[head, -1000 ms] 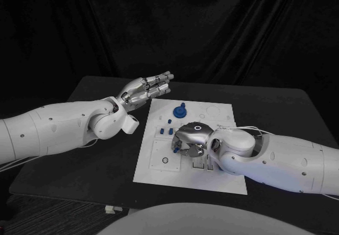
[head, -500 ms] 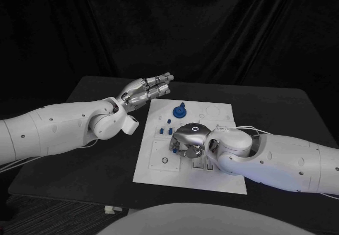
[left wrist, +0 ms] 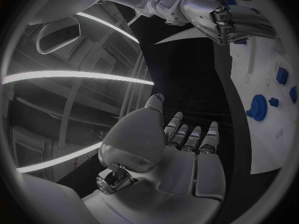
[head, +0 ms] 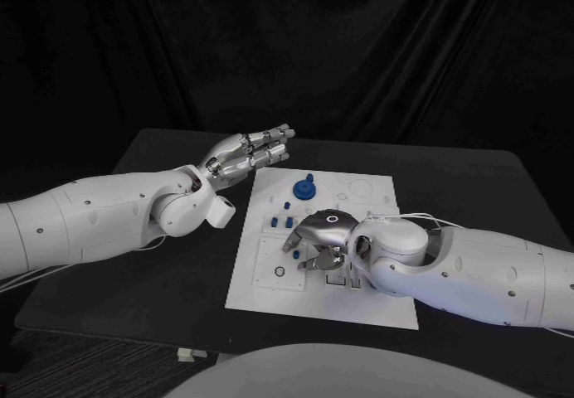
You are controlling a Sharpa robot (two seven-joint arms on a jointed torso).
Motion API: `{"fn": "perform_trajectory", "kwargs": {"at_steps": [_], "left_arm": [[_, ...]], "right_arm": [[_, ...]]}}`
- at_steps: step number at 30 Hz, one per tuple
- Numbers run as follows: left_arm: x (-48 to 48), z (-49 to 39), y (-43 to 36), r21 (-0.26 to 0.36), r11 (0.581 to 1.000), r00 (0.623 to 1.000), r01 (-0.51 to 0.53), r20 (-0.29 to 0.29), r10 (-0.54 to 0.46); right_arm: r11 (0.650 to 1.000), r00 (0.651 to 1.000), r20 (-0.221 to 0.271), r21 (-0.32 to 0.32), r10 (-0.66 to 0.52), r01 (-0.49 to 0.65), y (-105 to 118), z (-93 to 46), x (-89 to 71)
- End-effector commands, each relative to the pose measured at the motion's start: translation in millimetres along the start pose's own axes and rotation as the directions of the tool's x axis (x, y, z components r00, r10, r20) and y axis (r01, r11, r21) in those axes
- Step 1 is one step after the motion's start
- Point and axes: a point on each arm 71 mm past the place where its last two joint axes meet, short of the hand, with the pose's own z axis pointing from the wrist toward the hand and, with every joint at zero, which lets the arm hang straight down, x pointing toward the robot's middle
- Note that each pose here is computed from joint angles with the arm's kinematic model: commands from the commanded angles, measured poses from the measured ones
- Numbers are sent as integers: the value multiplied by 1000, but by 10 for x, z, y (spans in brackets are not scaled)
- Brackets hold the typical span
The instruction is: Assemble the parts on the task board
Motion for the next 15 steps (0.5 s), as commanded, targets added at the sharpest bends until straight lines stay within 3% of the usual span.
{"fn": "perform_trajectory", "kwargs": {"at_steps": [1,8,12,15], "left_arm": [[11,-2,-4,8,1000,1000,15,-7,-15],[2,-20,-6,7,1000,1000,15,-4,-15],[-11,-42,-10,5,1000,1000,13,2,-13],[-23,-57,-13,5,1000,1000,10,8,-10]], "right_arm": [[999,1000,30,44,0,-1,-51,-32,-8],[999,989,151,47,-4,-3,-139,-186,-196],[997,985,172,74,-32,19,-261,-348,-411],[994,987,159,109,-28,11,-385,-499,-566]]}}
